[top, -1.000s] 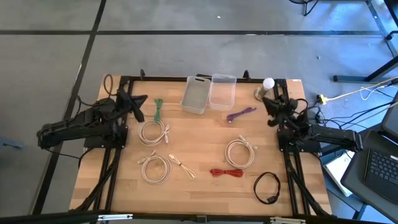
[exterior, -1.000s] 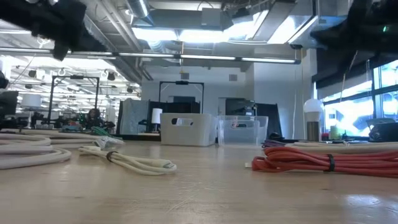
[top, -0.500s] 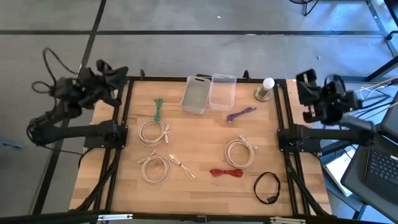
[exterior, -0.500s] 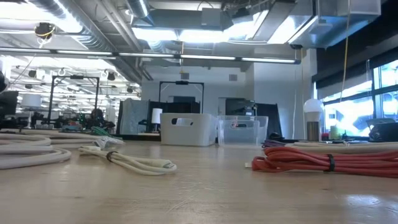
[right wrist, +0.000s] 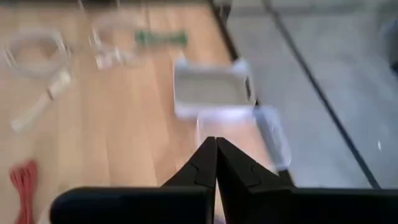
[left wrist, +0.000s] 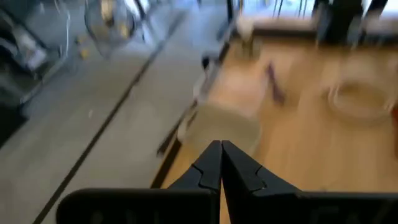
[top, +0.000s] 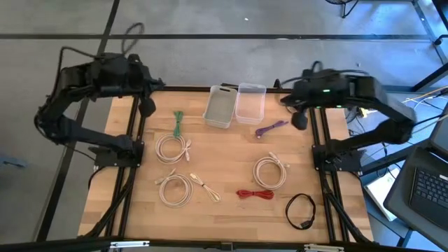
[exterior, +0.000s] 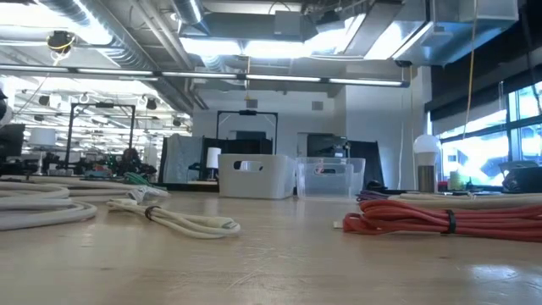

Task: Pick & Place USB Port
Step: Put the purple usb cable into the transparent bin

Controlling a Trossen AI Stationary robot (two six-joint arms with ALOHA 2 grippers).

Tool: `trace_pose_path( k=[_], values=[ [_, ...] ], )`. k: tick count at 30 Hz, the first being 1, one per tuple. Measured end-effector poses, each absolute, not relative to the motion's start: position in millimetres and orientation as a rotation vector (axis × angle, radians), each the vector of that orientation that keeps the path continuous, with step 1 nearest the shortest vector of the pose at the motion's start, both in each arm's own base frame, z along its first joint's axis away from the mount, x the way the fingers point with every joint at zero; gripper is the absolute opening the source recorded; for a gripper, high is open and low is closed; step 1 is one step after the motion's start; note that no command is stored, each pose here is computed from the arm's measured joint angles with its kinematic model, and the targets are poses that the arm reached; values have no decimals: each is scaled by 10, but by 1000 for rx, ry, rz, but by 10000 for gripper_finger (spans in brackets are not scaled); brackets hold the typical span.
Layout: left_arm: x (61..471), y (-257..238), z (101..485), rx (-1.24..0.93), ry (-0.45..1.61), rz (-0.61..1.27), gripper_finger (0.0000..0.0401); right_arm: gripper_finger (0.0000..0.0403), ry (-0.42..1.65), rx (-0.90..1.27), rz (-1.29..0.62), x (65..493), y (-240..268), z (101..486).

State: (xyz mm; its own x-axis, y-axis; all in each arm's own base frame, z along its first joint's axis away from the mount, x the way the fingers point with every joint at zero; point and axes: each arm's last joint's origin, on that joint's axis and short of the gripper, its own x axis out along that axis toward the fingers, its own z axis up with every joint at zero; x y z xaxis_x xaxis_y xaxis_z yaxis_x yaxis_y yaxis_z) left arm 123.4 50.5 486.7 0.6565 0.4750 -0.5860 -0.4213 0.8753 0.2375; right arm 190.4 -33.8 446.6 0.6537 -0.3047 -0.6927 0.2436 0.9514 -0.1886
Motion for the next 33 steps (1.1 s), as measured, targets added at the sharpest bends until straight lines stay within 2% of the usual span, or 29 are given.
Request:
trace_pose_path(
  k=[6,13,16,20,23,26,30,33],
  values=[
    [1289,703,4502,33,1038,574,1,9,1108,-46,-318,2153,-487,4038],
    [1490,986,3988,-30,1133,453,1,9,1296,89,-215,2254,-671,3358],
    [1499,1098,3786,-30,1178,456,3,9,1399,127,-204,2191,-695,3029],
    [1438,1231,3633,-61,1220,482,1,15,1415,173,-110,2195,-680,2677],
    [1388,1292,3606,-82,1224,485,2,41,1394,161,-24,2217,-671,2502],
    [1350,1336,3610,-89,1218,495,3,88,1384,135,-4,2241,-685,2408],
    [1330,1384,3621,-91,1197,524,1,157,1379,57,-48,2316,-750,2320],
    [1315,1399,3624,-85,1196,528,2,193,1379,-65,-65,2382,-799,2219]
  ],
)
